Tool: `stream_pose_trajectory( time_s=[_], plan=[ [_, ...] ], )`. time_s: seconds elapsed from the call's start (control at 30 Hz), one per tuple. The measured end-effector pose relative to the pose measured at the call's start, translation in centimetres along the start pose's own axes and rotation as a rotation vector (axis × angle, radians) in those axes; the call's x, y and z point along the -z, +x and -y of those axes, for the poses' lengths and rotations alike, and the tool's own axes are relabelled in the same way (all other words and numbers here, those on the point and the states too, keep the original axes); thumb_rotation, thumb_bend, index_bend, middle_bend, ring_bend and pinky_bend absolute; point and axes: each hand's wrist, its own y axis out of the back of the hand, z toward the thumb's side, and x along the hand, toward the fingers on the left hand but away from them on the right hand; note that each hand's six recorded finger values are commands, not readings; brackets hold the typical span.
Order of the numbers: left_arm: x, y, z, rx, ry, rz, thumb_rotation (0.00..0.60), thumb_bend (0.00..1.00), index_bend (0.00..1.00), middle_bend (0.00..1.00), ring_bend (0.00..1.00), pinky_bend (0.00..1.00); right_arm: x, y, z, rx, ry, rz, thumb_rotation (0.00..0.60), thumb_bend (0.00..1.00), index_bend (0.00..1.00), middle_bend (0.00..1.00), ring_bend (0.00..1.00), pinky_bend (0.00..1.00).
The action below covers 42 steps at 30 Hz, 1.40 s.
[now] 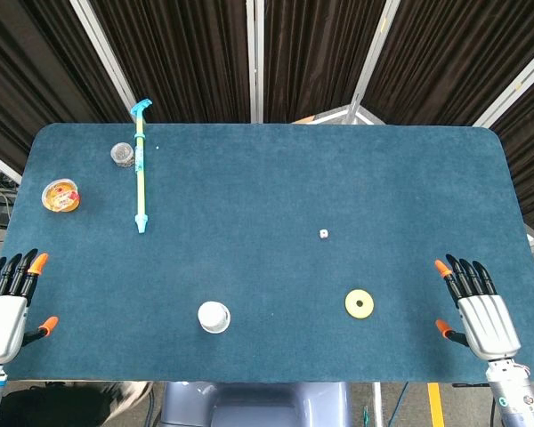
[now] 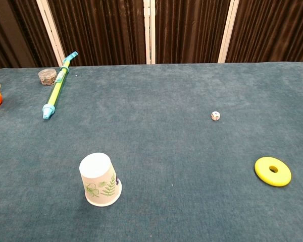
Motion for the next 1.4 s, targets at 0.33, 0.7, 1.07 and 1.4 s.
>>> stream_pose_trajectory(
  time_s=[0.33, 0.7, 1.07, 1.4],
  plan=[
    [0.0, 0.0, -0.1, -0.002, -0.001, -0.002, 0.600, 0.03, 0.00, 0.00, 0.00, 0.00, 0.0, 0.0, 0.1, -0.005, -0.002, 0.001, 0.600, 0.10, 0.00, 0.00, 0.00, 0.00],
    [0.3, 0.1, -0.5, -0.013, -0.016, -0.007, 0.600, 0.03, 0.00, 0.00, 0.00, 0.00, -0.6, -1.6, 0.0, -0.005, -0.033, 0.001, 0.600, 0.09, 0.00, 0.00, 0.00, 0.00],
    [0.6, 0.9, -0.2, 0.002, -0.022, -0.019, 0.600, 0.03, 0.00, 0.00, 0.00, 0.00, -6.2, -9.3, -0.9, 0.045, -0.075, -0.087, 0.600, 0.15, 0.39, 0.15, 0.00, 0.01],
    [1.6, 1.7, 0.7, 0.036, -0.023, -0.047, 0.600, 0.03, 0.00, 0.00, 0.00, 0.00, -11.4, -17.6, 1.6, 0.022, -0.092, -0.098, 0.600, 0.18, 0.45, 0.21, 0.02, 0.02]
  ],
)
